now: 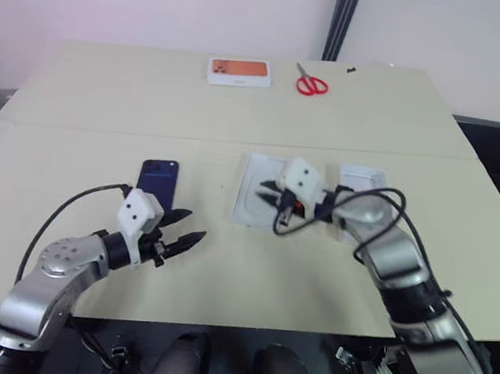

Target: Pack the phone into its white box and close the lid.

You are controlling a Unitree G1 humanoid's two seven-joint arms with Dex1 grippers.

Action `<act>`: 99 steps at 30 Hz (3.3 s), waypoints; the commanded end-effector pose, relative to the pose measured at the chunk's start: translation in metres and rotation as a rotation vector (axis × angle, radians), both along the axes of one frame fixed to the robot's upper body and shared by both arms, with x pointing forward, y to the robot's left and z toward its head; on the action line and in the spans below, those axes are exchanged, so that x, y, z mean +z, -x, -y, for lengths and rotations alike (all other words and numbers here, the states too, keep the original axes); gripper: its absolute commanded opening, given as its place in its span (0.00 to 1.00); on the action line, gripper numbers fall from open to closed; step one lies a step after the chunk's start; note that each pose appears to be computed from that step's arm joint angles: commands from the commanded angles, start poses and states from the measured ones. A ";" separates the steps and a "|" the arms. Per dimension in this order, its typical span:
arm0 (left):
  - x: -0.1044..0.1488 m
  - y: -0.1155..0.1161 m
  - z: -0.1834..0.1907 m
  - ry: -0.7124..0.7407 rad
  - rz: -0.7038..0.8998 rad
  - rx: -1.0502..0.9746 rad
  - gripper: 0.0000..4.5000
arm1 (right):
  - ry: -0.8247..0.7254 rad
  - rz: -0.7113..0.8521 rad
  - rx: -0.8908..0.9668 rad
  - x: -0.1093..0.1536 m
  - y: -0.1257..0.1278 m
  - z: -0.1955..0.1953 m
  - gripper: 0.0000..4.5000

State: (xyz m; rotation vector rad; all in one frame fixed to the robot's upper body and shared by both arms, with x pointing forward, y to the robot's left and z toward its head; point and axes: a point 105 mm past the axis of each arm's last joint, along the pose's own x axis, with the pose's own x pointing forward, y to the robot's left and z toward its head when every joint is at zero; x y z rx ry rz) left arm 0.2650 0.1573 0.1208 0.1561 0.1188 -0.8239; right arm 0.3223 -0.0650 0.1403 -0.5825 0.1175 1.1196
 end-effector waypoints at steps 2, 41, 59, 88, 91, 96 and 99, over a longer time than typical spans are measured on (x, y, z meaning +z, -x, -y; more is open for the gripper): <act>0.008 0.003 -0.003 -0.031 0.048 -0.033 0.63 | 0.060 0.015 0.112 -0.004 0.023 -0.008 0.66; 0.002 0.014 -0.021 -0.089 0.029 -0.010 0.63 | 0.008 -0.062 0.258 -0.007 0.059 -0.006 0.80; 0.007 -0.046 -0.128 0.209 -0.287 0.762 1.00 | -0.001 0.107 0.001 0.015 -0.022 -0.102 0.00; -0.020 -0.037 -0.015 0.322 -0.719 0.356 1.00 | 0.174 0.153 0.041 -0.028 -0.024 -0.151 0.00; -0.016 -0.038 -0.007 0.367 -0.723 0.334 1.00 | 0.181 0.156 0.048 -0.029 -0.022 -0.146 0.00; -0.015 -0.040 -0.002 0.420 -0.737 0.344 1.00 | 0.197 0.161 0.059 -0.033 -0.017 -0.140 0.00; -0.015 -0.042 -0.005 0.458 -0.746 0.369 1.00 | 0.203 0.160 0.060 -0.035 -0.015 -0.138 0.00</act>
